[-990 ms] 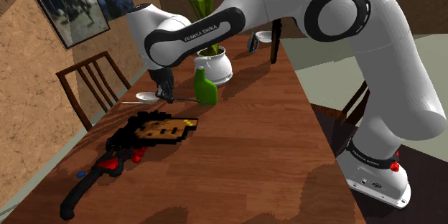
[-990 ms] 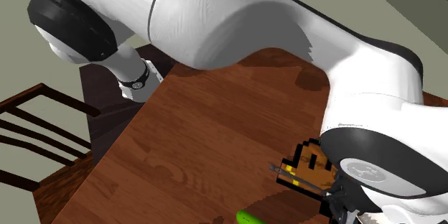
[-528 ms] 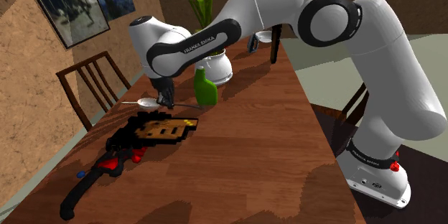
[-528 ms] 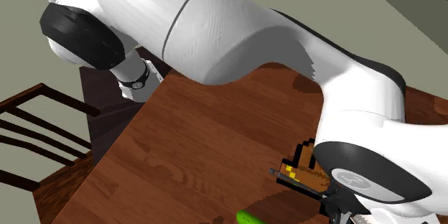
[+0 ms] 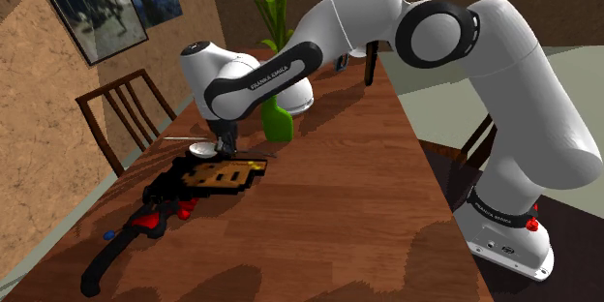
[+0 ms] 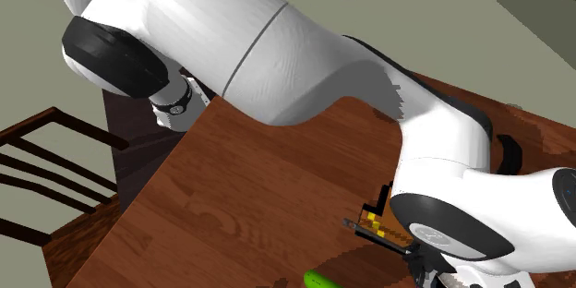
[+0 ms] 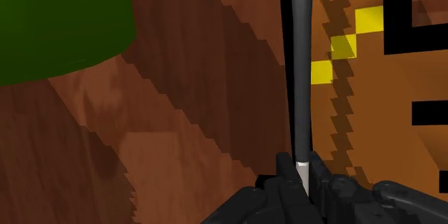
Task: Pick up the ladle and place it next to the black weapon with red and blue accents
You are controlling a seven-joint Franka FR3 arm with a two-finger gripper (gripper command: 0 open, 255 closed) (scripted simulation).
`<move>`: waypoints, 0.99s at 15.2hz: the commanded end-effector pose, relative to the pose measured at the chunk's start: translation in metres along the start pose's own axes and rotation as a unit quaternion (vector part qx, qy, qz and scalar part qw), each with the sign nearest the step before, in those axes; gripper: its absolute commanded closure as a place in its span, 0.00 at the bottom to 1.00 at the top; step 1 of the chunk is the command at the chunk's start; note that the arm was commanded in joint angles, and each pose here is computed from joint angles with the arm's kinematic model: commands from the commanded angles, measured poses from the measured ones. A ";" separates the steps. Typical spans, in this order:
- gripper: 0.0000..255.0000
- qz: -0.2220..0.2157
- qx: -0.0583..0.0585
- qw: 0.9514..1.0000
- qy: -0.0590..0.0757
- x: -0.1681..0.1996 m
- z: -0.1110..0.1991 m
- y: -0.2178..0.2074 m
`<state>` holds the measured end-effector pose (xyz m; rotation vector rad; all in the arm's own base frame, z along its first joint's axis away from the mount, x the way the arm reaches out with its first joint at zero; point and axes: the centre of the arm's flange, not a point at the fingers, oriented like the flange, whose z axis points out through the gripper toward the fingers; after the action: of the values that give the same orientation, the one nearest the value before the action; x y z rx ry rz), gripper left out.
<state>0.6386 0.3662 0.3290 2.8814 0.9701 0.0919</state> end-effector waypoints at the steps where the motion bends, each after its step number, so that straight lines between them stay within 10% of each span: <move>1: 1.00 0.000 0.000 1.000 0.000 -0.001 0.012 0.000; 11: 1.00 0.000 0.000 1.000 0.000 -0.001 0.022 -0.001; 12: 0.00 0.000 0.000 1.000 0.000 0.001 0.020 -0.001; 15: 0.00 0.000 0.000 1.000 0.000 0.004 0.020 0.001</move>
<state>0.6454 0.3625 0.3125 2.8808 0.9605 0.1013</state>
